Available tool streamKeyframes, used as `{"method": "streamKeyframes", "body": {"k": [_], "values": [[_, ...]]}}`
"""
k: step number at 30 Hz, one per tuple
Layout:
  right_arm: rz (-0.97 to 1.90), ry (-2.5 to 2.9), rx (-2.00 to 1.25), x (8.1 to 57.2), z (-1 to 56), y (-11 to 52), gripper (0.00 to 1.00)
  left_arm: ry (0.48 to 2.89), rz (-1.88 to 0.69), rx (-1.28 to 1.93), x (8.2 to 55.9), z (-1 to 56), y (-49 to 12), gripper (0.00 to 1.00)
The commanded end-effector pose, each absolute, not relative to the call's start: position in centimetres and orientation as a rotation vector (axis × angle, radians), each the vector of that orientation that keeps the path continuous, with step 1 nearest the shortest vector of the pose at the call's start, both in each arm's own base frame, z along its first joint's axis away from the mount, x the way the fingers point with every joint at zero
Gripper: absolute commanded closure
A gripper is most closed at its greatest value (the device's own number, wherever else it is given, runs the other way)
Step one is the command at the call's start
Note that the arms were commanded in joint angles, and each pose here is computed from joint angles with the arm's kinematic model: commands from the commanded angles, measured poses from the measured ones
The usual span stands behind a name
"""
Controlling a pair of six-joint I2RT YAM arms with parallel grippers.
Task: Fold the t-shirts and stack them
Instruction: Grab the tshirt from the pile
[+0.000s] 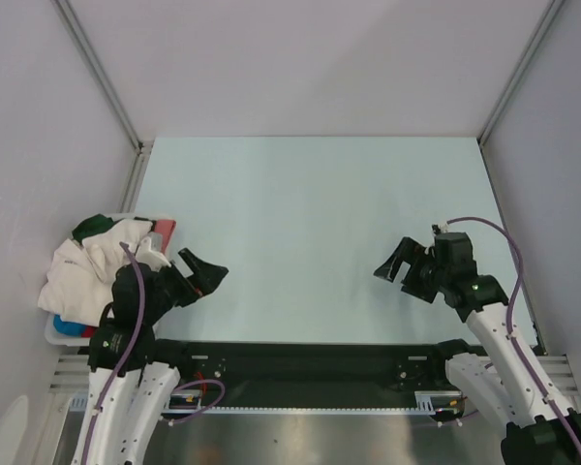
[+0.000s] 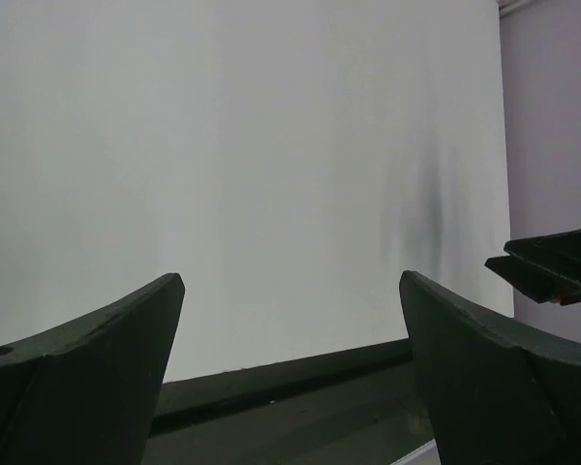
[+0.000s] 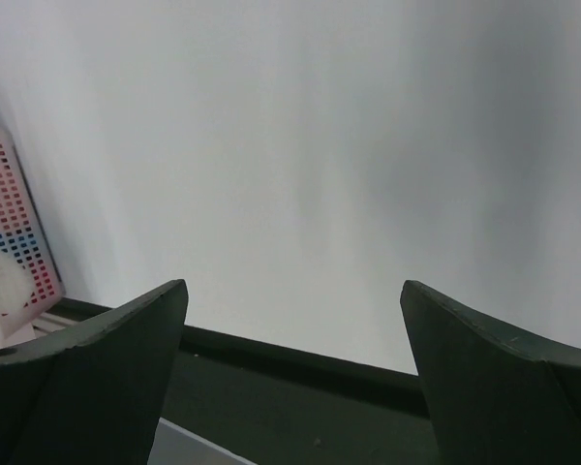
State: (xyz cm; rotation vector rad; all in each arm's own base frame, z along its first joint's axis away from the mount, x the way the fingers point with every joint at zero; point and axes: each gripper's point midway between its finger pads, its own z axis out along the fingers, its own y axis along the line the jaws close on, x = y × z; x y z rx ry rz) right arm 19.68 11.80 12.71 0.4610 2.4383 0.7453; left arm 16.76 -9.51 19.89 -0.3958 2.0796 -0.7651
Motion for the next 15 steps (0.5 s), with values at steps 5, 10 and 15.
{"method": "streamKeyframes", "body": {"k": [5,10,15], "values": [[0.665,2.418,0.321,21.3,15.0,11.2,0.0,2.139,-0.691,-0.594,18.8,17.8,-8.4,0.0],[0.708,2.373,0.198,22.5,16.1,12.5,0.0,2.138,-0.407,-0.611,21.8,20.6,-4.9,0.02],[0.749,2.349,0.1,23.7,16.8,14.0,0.0,2.185,0.001,-0.621,24.1,24.2,0.3,0.02]]}}
